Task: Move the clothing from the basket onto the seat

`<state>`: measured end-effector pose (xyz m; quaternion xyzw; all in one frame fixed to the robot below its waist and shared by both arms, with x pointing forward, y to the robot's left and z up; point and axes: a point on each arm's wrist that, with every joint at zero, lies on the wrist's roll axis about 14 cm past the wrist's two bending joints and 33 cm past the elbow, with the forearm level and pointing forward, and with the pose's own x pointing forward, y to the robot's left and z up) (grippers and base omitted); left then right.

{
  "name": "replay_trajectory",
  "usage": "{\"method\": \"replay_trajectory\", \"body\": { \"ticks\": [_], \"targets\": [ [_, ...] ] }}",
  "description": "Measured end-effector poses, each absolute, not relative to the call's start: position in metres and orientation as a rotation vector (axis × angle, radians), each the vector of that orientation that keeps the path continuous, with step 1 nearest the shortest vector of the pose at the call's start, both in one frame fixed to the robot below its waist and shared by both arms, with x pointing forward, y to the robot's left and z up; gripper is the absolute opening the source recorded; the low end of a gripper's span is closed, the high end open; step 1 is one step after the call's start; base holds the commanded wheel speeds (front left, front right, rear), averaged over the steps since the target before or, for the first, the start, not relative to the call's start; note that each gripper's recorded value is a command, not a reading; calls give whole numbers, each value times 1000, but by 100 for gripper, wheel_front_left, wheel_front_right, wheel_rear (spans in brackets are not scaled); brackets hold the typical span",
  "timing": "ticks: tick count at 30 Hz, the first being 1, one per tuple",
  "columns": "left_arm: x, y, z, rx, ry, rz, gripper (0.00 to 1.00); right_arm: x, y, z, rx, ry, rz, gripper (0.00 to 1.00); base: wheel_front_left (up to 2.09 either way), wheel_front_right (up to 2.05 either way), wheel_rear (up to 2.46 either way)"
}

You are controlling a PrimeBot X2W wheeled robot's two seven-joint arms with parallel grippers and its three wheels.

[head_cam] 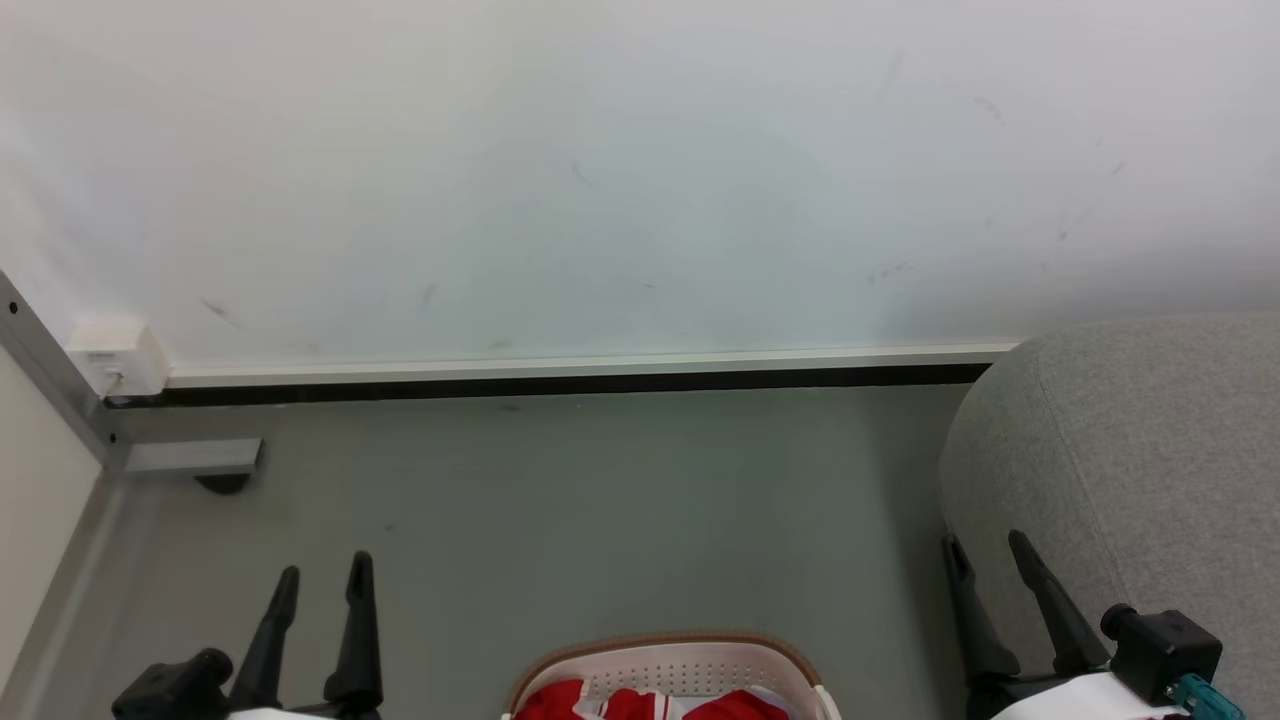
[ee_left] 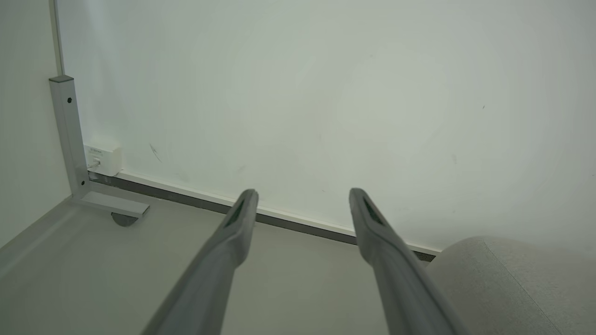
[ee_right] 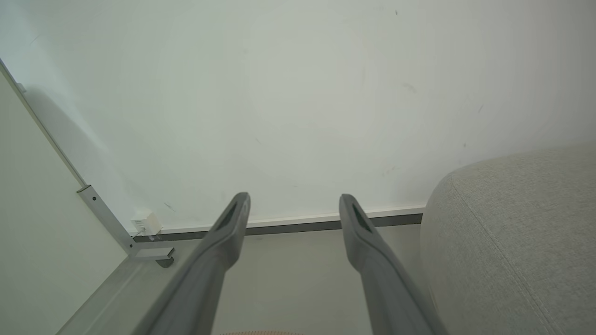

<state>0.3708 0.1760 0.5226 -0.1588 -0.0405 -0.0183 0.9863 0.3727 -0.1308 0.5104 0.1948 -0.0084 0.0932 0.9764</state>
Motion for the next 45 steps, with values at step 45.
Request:
{"method": "replay_trajectory", "body": {
  "ticks": [45],
  "targets": [
    [371,158,535,37,-171,-117,100,366,-116,527,137,-131,251,100,0,0,0]
  ]
}}
